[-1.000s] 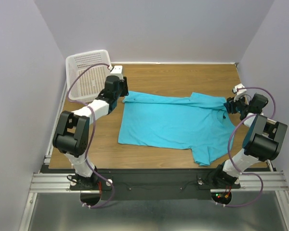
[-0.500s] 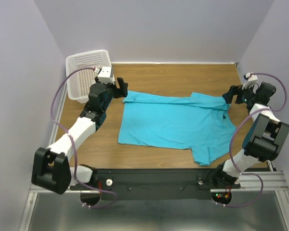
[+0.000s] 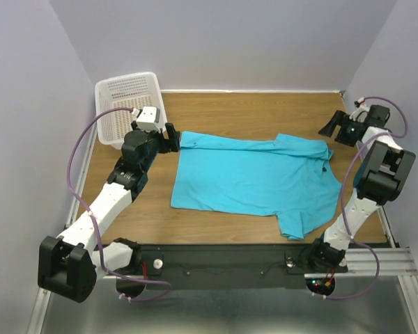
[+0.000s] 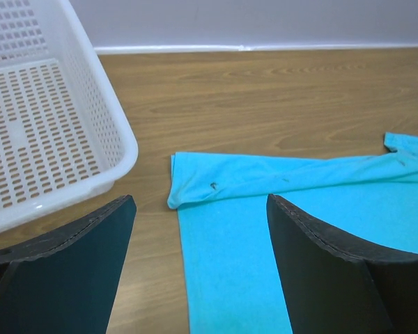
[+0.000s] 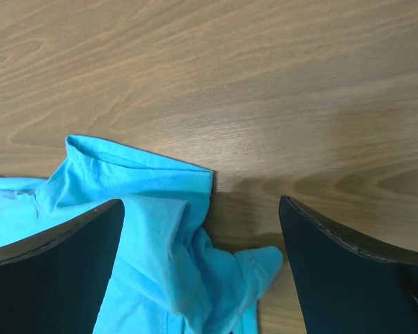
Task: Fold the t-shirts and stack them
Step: Fold the tshirt
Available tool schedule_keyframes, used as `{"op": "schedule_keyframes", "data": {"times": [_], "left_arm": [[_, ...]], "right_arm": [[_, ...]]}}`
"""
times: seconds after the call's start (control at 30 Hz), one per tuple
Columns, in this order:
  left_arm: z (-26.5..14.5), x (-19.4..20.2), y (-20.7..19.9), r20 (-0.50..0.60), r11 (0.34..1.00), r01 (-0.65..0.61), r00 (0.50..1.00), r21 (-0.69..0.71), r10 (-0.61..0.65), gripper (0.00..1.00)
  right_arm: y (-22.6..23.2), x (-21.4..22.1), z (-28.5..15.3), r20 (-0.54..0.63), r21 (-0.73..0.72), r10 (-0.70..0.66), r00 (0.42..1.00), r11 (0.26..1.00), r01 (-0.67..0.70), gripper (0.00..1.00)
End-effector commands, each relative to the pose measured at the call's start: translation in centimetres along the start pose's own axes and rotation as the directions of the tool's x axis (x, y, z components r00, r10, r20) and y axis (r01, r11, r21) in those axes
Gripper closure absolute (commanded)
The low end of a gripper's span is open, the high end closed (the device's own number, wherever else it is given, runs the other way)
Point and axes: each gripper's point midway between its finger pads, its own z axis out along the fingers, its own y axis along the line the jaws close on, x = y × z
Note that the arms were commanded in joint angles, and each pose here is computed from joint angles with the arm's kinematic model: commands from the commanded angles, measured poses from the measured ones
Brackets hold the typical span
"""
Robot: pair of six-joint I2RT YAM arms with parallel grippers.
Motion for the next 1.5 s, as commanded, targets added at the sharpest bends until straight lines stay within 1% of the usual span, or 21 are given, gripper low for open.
{"op": "schedule_keyframes", "data": {"times": [0.0,0.27,0.3,0.37,0.4,0.47,0.5,0.57,0.6,0.7,0.87,1.07,1.13,1.17,1.23,1.27,1.3,1.33,1.37,1.43,1.47], "left_arm": [[-0.6,-1.5,-0.4,0.048,1.0,-0.014,0.999,0.017,0.013,0.12],[-0.6,-0.9,-0.5,0.037,1.0,-0.006,0.999,0.024,0.005,0.12],[-0.5,-0.8,-0.5,0.036,1.0,-0.004,0.999,0.026,0.004,0.12],[-0.5,-0.7,-0.5,0.033,1.0,-0.003,0.999,0.025,0.002,0.12],[-0.4,-0.8,-0.5,0.034,1.0,0.0,0.999,0.026,-0.001,0.12],[-0.4,-0.8,-0.5,0.034,1.0,0.003,0.999,0.026,-0.004,0.12],[-0.4,-0.7,-0.6,0.034,1.0,0.005,0.999,0.026,-0.006,0.12],[-0.4,-0.5,-1.0,0.025,0.999,0.007,1.0,0.054,-0.008,0.12],[-0.4,-0.5,-1.1,0.025,0.998,0.008,1.0,0.057,-0.01,0.12],[-0.4,-0.5,-1.2,0.025,0.998,0.013,1.0,0.06,-0.014,0.13],[-0.5,-0.4,-1.1,0.026,0.998,0.013,1.0,0.057,-0.015,0.13],[-0.5,-0.2,-1.4,0.021,0.997,0.016,1.0,0.074,-0.017,0.13],[-0.4,-0.1,-1.4,0.016,0.997,0.017,1.0,0.076,-0.018,0.13],[-0.3,0.0,-1.5,0.012,0.997,0.017,1.0,0.078,-0.018,0.13],[-0.3,0.3,-1.5,0.005,0.997,0.02,1.0,0.08,-0.021,0.13],[-0.2,0.2,-1.5,0.007,0.997,0.02,1.0,0.08,-0.021,0.13],[-0.1,0.4,-1.5,0.002,0.997,0.02,1.0,0.079,-0.02,0.13],[-0.1,0.4,-1.5,0.0,0.997,0.02,1.0,0.08,-0.02,0.13],[0.0,0.6,-1.5,-0.006,0.996,0.02,1.0,0.082,-0.02,0.13],[0.1,0.8,-1.5,-0.011,0.996,0.022,1.0,0.083,-0.021,0.13],[0.2,0.9,-1.5,-0.014,0.996,0.022,1.0,0.082,-0.021,0.13]], "right_arm": [[1.8,0.9,0.9,-0.087,-0.003,0.049,0.995,0.999,-0.05,0.05],[2.9,2.5,2.7,-0.176,-0.01,0.064,0.982,0.998,-0.067,0.27],[3.0,2.5,2.6,-0.181,-0.014,0.069,0.981,0.997,-0.073,0.34],[3.2,2.4,2.6,-0.186,-0.027,0.067,0.98,0.997,-0.073,0.43],[3.4,2.1,2.4,-0.182,-0.031,0.065,0.981,0.997,-0.071,0.55],[3.8,1.6,2.2,-0.176,-0.046,0.057,0.983,0.997,-0.066,0.66],[4.1,1.4,2.1,-0.172,-0.058,0.051,0.984,0.996,-0.062,0.77],[4.8,0.8,1.6,-0.155,-0.087,0.032,0.987,0.995,-0.046,0.84],[5.1,0.4,1.4,-0.148,-0.1,0.019,0.989,0.994,-0.034,0.91],[6.5,-0.4,0.5,-0.118,-0.157,-0.035,0.992,0.987,0.016,0.98],[8.8,0.4,-1.3,-0.084,-0.286,-0.16,0.984,0.949,0.13,0.99],[9.9,2.2,-3.6,-0.038,-0.325,-0.317,0.948,0.901,0.289,0.97],[9.4,3.8,-3.8,-0.039,-0.328,-0.391,0.919,0.874,0.358,0.95],[9.3,3.9,-4.2,-0.015,-0.331,-0.467,0.884,0.837,0.436,0.94],[8.9,6.0,-4.7,-0.046,-0.346,-0.512,0.858,0.814,0.467,0.93],[8.4,6.6,-5.0,-0.047,-0.342,-0.577,0.816,0.777,0.529,0.93],[8.2,7.4,-5.2,-0.056,-0.346,-0.602,0.796,0.76,0.55,0.92],[7.9,8.6,-5.2,-0.074,-0.359,-0.622,0.779,0.746,0.561,0.87],[7.3,9.3,-5.3,-0.076,-0.365,-0.675,0.734,0.704,0.609,0.81],[6.6,10.5,-5.9,-0.111,-0.361,-0.712,0.694,0.679,0.639,0.67],[6.2,11.8,-6.2,-0.132,-0.373,-0.727,0.674,0.666,0.645,0.64]]}}
